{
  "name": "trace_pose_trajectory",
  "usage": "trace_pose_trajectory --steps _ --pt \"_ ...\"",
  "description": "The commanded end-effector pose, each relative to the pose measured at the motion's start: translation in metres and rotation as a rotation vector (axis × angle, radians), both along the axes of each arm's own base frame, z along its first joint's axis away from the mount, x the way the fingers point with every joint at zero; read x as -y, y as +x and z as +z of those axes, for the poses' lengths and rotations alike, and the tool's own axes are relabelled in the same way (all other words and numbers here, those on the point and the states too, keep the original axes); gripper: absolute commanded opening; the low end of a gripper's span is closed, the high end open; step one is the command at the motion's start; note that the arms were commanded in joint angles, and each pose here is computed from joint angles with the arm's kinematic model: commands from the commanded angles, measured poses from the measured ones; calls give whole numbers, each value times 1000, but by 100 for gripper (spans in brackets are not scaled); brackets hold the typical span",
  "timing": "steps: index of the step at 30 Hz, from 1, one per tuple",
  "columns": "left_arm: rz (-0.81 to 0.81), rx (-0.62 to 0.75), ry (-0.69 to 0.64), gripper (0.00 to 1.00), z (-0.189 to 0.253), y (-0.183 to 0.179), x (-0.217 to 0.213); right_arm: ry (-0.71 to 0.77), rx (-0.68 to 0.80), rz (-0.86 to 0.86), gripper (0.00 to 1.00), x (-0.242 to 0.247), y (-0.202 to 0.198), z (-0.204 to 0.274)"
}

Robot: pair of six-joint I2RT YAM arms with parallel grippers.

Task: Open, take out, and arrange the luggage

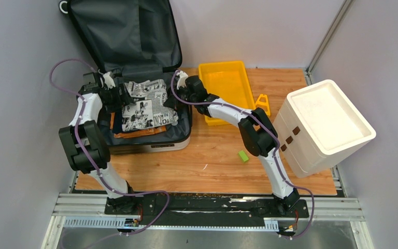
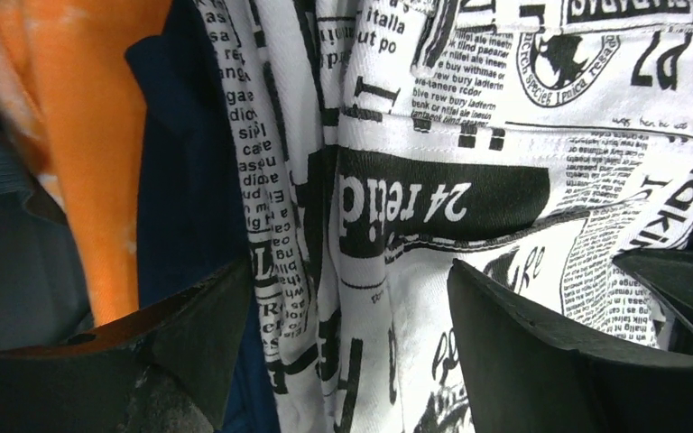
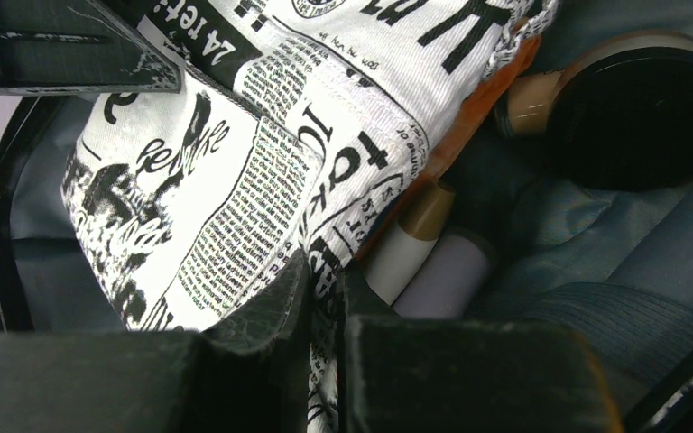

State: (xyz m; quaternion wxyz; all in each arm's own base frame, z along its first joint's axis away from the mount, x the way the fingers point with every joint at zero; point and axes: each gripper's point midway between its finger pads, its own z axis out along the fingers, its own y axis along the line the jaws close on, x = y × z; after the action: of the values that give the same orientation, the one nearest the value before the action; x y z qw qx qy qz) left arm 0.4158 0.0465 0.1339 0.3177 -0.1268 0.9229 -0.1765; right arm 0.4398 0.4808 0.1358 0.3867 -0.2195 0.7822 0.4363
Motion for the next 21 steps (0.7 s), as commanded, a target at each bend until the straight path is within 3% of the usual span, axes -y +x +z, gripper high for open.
trace_pose_trajectory --steps 1,4,12,21 --pt "-43 26 -4 86 0 5 1 28 98 -61 0 19 30 29" --pt "-20 8 69 87 -3 1 -11 30 99 -62 0 20 30 32" --pt "-66 122 0 77 25 10 7 40 98 -62 0 19 29 38" --pt "-73 89 -6 73 12 10 7 51 99 -64 30 15 29 45"
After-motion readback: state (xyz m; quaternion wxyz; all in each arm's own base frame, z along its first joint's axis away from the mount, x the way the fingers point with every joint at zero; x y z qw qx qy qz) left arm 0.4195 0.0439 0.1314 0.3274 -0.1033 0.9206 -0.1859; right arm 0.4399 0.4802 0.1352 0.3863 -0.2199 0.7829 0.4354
